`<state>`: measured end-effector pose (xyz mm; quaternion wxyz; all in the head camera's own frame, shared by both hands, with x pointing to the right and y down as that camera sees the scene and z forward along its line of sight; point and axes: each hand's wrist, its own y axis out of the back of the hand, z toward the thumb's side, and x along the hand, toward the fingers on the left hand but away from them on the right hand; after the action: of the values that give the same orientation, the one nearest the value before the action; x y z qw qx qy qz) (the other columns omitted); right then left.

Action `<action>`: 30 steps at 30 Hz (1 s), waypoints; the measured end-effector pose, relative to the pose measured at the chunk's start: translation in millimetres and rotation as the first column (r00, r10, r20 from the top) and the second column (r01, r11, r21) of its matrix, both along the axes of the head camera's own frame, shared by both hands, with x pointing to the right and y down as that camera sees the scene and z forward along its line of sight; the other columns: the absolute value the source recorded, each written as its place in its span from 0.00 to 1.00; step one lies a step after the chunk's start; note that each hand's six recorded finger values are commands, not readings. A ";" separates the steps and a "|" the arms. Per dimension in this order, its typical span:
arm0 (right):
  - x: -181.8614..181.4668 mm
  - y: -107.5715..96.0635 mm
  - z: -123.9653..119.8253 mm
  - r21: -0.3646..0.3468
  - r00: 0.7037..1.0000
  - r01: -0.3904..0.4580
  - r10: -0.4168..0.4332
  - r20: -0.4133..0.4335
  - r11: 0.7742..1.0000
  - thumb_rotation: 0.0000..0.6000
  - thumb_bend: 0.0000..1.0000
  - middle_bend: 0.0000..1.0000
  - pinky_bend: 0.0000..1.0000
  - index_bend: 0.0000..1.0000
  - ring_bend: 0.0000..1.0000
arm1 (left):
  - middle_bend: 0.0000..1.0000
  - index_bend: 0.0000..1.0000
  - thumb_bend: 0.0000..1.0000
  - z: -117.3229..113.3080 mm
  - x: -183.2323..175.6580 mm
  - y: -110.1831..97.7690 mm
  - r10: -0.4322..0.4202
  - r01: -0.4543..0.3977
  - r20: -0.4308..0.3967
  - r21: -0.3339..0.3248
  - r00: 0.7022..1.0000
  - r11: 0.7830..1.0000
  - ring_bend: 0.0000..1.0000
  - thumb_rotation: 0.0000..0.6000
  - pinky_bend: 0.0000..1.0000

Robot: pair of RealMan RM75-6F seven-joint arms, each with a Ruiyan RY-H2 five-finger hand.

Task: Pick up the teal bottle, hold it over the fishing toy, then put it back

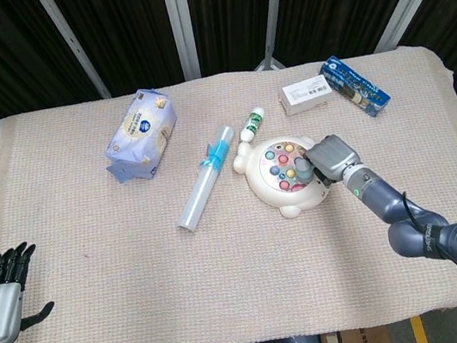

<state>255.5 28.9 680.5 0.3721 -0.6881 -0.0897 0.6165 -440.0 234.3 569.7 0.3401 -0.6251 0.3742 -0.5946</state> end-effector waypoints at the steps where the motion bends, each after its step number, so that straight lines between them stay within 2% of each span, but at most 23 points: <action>1: -0.7 -0.3 -1.8 0.004 1.000 -0.001 0.001 0.003 1.000 1.00 0.65 0.75 0.31 0.91 0.54 | 0.00 0.00 0.16 0.0 0.2 -0.2 0.001 -0.001 -0.001 0.002 1.000 1.000 0.00 1.00 0.00; 8: -0.4 -1.5 -16.2 0.024 1.000 -0.009 0.008 0.006 1.000 1.00 0.65 0.75 0.32 0.91 0.54 | 0.00 0.00 0.16 0.3 1.7 -1.0 0.006 -0.006 -0.007 0.005 1.000 1.000 0.00 1.00 0.00; 23: -0.1 4.5 -2.5 -0.005 1.000 -0.006 0.006 -0.015 1.000 1.00 0.65 0.75 0.32 0.91 0.54 | 0.00 0.00 0.16 1.2 1.3 -0.6 0.002 -0.002 -0.004 0.001 1.000 1.000 0.00 1.00 0.00; 30: 1.4 1.1 -25.2 0.035 1.000 -0.022 0.022 0.012 0.999 1.00 0.65 0.75 0.32 0.91 0.54 | 0.00 0.00 0.16 -0.8 3.5 -2.3 0.011 -0.010 -0.013 0.013 1.000 1.000 0.00 1.00 0.00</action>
<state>256.9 30.0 655.3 0.3767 -0.6841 -0.1102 0.6148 -436.5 232.0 568.9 0.3447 -0.6288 0.3770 -0.5862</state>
